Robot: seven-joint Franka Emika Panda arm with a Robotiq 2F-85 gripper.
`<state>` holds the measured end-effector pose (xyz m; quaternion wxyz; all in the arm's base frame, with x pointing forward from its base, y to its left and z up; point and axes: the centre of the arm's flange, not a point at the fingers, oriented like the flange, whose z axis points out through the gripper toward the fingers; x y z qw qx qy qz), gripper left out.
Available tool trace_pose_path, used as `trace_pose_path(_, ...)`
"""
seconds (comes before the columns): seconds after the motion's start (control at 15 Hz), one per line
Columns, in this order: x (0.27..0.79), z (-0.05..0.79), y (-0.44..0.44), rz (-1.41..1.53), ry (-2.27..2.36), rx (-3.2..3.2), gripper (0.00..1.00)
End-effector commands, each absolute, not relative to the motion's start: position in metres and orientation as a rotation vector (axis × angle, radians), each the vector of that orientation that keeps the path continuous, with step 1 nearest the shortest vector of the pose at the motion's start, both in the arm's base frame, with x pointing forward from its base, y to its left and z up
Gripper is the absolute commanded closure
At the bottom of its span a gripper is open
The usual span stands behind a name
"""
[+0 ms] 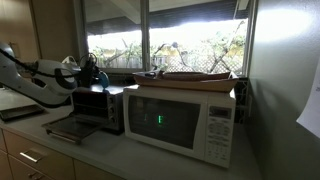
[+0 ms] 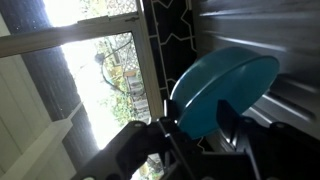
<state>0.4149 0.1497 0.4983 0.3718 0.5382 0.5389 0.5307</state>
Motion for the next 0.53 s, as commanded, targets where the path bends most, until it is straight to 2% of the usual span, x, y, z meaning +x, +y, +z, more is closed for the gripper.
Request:
trace_pose_path(0.0, 0.4065, 0.4994, 0.1461, 1.315, 1.455, 1.413, 0.49)
trace_pose_path(0.47, 0.3992, 0.5056, 0.1496, 1.261, 1.542, 1.425, 0.44)
